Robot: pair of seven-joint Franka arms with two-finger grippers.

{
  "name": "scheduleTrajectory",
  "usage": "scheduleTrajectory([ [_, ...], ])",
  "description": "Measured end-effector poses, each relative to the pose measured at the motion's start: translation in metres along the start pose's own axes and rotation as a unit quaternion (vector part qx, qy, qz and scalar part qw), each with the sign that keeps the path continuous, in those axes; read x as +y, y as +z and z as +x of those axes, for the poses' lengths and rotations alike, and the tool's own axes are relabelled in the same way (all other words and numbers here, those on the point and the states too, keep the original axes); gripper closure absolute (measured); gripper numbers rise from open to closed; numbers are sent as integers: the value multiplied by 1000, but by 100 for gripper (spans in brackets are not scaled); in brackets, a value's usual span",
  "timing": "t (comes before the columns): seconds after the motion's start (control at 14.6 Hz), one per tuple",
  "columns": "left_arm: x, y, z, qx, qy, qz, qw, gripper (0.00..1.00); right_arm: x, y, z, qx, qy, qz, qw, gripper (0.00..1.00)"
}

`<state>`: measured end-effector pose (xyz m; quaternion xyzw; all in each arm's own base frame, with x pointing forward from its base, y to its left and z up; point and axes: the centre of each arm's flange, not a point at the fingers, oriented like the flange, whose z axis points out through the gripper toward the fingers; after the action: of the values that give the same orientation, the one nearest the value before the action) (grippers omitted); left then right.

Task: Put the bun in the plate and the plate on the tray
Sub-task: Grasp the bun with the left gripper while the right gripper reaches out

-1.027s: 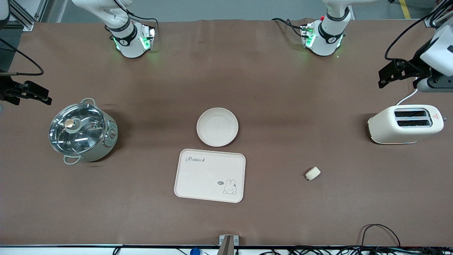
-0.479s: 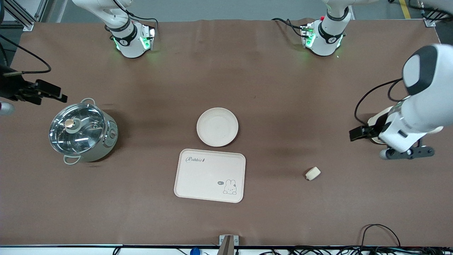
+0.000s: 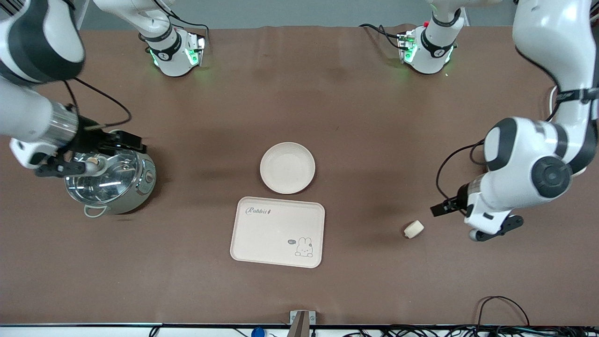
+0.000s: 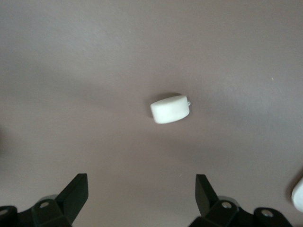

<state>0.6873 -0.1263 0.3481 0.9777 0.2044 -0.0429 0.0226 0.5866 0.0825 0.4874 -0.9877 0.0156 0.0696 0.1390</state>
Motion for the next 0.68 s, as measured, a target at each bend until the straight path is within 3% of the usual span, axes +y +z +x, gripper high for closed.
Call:
scheduleTrajectory([
  [0.21, 10, 51, 8, -1, -68, -8, 998, 0, -10, 80, -7, -13, 7, 19, 1000, 0],
  [0.41, 18, 89, 12, 3, -115, -18, 993, 0, -51, 132, -22, 2, 1, 42, 999, 0],
  [0.68, 22, 126, 18, 11, -125, -33, 992, 0, -72, 199, -51, 21, 21, 65, 997, 0],
])
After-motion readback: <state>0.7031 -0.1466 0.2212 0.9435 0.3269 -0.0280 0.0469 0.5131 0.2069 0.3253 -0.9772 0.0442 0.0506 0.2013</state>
